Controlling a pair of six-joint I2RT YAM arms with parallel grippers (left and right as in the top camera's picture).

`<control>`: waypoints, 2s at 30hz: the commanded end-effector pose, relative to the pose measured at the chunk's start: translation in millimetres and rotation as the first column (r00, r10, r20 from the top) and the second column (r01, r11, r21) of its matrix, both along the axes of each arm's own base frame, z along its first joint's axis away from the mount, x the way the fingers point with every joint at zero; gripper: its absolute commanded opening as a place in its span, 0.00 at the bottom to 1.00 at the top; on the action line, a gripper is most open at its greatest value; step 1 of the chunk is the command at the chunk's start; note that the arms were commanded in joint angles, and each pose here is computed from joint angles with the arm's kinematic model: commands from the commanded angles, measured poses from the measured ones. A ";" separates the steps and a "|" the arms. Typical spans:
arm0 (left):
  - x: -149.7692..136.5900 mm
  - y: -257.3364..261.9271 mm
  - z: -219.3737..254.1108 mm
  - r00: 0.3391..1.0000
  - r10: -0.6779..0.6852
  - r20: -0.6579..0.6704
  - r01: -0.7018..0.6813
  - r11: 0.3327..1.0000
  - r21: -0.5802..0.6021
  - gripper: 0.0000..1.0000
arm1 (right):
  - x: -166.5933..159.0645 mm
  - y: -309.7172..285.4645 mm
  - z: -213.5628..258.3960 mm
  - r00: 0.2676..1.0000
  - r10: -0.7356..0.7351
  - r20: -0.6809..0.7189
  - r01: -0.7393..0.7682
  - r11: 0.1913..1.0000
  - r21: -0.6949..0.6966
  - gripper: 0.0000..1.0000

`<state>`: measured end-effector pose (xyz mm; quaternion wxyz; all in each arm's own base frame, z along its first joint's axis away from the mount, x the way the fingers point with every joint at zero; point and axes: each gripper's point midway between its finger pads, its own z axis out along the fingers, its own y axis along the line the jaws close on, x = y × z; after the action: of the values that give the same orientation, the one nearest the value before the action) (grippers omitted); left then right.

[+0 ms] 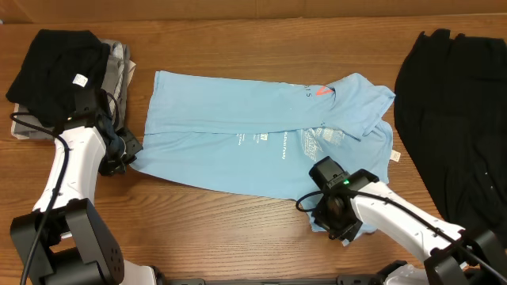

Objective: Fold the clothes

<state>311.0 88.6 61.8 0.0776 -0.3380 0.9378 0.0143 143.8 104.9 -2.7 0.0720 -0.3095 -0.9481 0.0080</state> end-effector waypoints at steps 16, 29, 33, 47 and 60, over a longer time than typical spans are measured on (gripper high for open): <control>9.0 25.7 64.9 0.997 -0.077 -0.018 0.078 0.993 0.094 0.04 | 9.4 -42.8 114.0 0.995 0.101 -0.028 -0.101 0.994 -0.027 0.04; 11.9 34.5 73.0 0.998 -0.068 -0.014 0.069 0.987 0.144 0.04 | 73.2 -53.1 153.7 0.940 0.253 0.230 -0.264 0.964 0.018 0.04; 21.3 36.4 74.9 0.998 -0.062 0.026 0.057 0.986 0.154 0.04 | 123.7 -55.4 150.5 0.879 0.304 0.368 -0.310 0.950 -0.044 0.04; 48.8 32.5 51.1 0.986 -0.061 0.157 0.041 0.991 0.129 0.04 | 248.3 -44.3 101.0 0.721 0.432 0.541 -0.397 0.898 -0.188 0.04; 90.1 4.1 23.6 0.946 -0.158 0.284 0.119 0.981 0.152 0.04 | 260.3 -46.6 65.4 0.750 0.432 0.501 -0.388 0.901 -0.196 0.04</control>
<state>390.5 106.5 90.4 0.2327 -0.2813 0.9305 0.0289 394.0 64.7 54.3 -0.1916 -0.0804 -0.9774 -0.0398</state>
